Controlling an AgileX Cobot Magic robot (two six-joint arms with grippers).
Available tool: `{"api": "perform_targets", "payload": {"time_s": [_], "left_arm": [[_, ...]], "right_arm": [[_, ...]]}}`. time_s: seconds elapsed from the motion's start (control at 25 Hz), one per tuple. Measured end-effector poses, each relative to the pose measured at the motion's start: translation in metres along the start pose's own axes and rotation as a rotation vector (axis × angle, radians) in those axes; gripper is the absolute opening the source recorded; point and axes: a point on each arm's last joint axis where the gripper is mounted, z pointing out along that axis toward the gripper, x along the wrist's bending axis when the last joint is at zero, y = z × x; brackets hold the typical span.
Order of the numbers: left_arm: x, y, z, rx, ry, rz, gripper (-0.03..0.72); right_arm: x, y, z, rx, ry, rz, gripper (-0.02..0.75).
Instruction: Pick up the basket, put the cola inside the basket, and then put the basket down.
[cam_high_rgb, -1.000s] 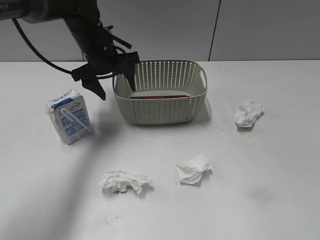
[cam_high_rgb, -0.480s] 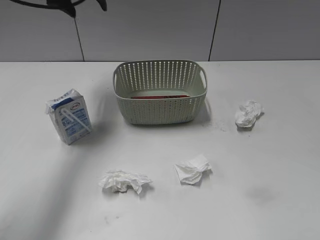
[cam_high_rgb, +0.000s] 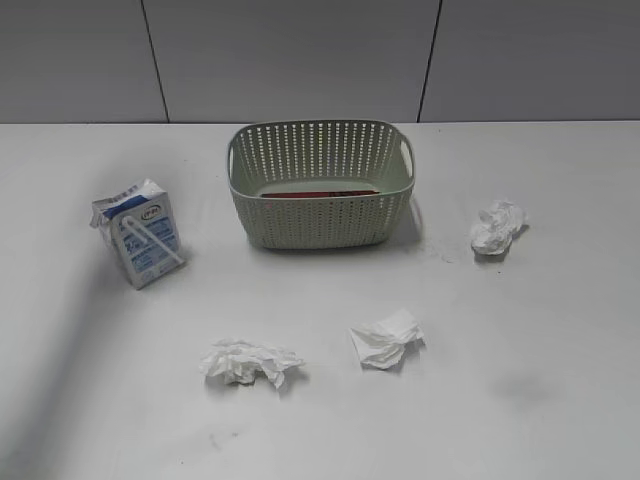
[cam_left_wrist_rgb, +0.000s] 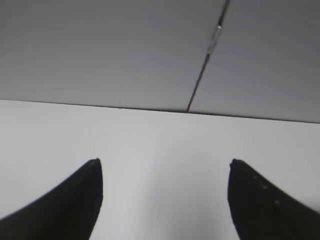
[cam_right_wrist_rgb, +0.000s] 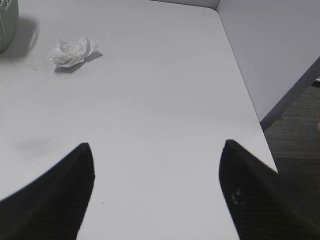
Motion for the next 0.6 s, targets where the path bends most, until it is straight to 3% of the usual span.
{"api": "perform_targets", "payload": {"time_s": [0.2, 0.44, 0.6], "left_arm": [[0.017, -0.006, -0.022, 0.012, 0.014, -0.027, 0.591], [0.005, -0.024, -0.077, -0.013, 0.022, 0.070, 0.587], [0.006, -0.046, -0.113, -0.014, 0.040, 0.101, 0.586]], "right_arm": [[0.000, 0.000, 0.000, 0.000, 0.000, 0.000, 0.590], [0.000, 0.000, 0.000, 0.000, 0.000, 0.000, 0.590], [0.000, 0.000, 0.000, 0.000, 0.000, 0.000, 0.590]]}}
